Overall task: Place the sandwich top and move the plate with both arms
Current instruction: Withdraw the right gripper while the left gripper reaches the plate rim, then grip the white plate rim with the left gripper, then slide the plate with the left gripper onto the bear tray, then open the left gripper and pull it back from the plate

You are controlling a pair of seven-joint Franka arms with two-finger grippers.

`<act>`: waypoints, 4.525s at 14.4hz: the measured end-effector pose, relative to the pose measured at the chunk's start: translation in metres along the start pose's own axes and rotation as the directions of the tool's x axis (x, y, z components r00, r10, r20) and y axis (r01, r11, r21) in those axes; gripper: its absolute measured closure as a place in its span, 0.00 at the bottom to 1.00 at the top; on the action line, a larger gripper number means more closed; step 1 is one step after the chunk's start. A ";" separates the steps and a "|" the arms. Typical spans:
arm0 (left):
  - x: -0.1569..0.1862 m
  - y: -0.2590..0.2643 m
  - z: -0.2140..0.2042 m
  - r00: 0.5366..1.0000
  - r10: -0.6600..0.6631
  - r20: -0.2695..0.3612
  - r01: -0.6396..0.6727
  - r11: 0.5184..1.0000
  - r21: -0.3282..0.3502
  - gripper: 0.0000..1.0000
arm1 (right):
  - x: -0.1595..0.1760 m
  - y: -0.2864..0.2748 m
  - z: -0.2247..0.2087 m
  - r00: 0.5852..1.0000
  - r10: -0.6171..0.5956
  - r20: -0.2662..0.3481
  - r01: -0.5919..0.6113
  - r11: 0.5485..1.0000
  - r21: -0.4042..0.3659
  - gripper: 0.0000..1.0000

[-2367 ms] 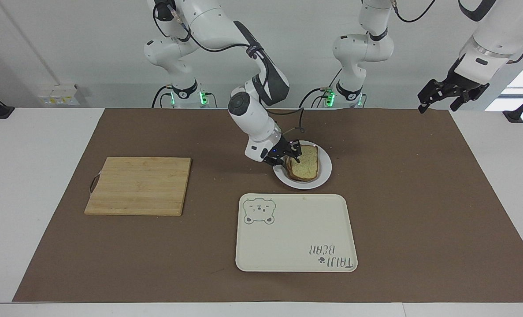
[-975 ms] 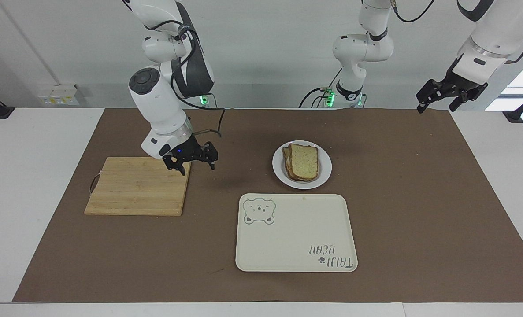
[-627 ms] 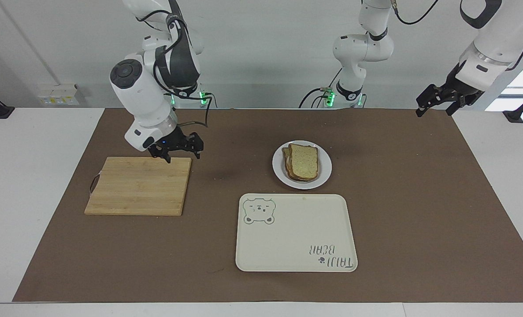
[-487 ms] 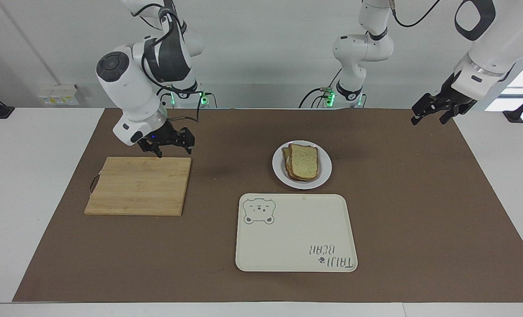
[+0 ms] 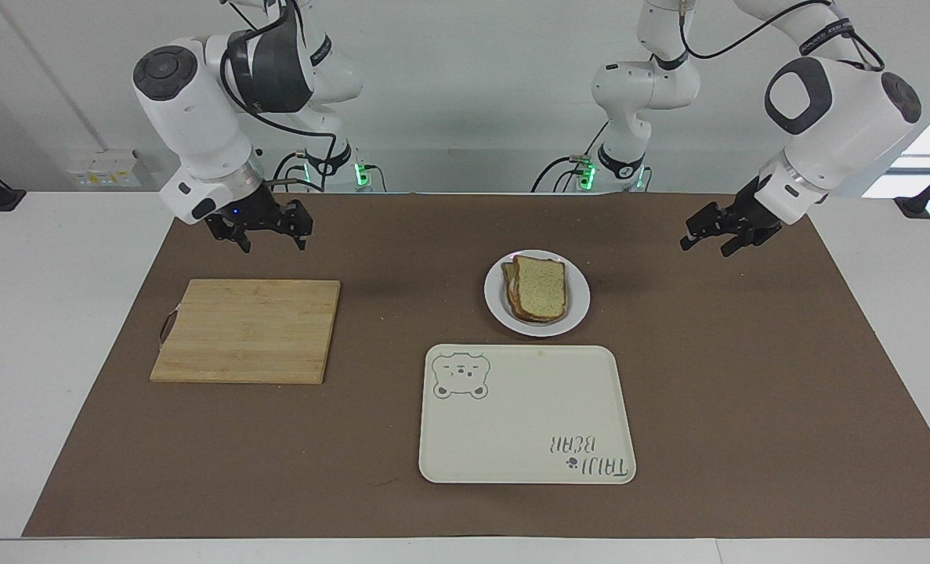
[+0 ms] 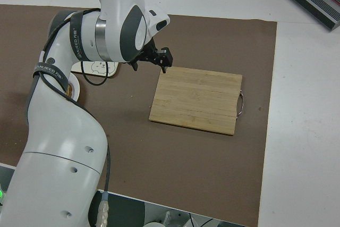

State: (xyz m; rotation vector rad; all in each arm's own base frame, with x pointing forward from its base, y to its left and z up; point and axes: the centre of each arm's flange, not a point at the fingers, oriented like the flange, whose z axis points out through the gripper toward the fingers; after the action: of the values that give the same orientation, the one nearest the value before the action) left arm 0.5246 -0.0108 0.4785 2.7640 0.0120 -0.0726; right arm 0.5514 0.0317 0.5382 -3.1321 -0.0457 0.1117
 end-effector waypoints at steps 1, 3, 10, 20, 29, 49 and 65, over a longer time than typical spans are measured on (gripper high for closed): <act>-0.002 -0.003 0.016 1.000 0.000 -0.005 0.000 0.999 -0.039 0.00 | -0.002 0.005 -0.006 1.000 0.007 -0.010 -0.007 1.000 -0.002 0.00; -0.008 -0.007 0.047 1.000 -0.019 0.003 0.019 0.994 -0.107 0.00 | -0.006 0.019 -0.016 0.999 0.033 -0.030 -0.032 0.999 0.002 0.00; -0.046 -0.009 0.166 1.000 -0.011 -0.007 0.009 0.960 -0.279 0.00 | -0.007 0.039 -0.055 0.994 0.068 -0.088 -0.068 0.998 0.006 0.00; -0.073 0.006 0.244 0.999 0.026 -0.022 -0.032 0.911 -0.410 0.47 | -0.028 0.047 -0.131 0.990 0.074 -0.121 -0.081 0.995 -0.053 0.00; -0.063 0.003 0.248 0.999 0.010 -0.038 -0.028 0.866 -0.500 0.92 | -0.046 0.057 -0.133 0.999 0.020 -0.050 -0.022 0.998 -0.054 0.00; 0.109 0.044 0.186 0.982 -0.187 0.001 0.152 0.793 -0.589 0.93 | -0.047 0.062 -0.128 0.998 0.027 -0.056 -0.029 0.999 -0.033 0.00; 0.153 0.063 0.192 0.978 -0.187 -0.091 0.125 0.877 -0.464 0.07 | -0.046 0.052 -0.128 0.998 0.023 -0.060 -0.026 0.999 -0.035 0.00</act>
State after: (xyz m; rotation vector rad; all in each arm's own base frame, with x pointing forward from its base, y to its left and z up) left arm 0.6691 -0.1404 0.3153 2.2845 0.2564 0.0666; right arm 0.5162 -0.0222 0.6691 -3.1697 -0.0091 0.0174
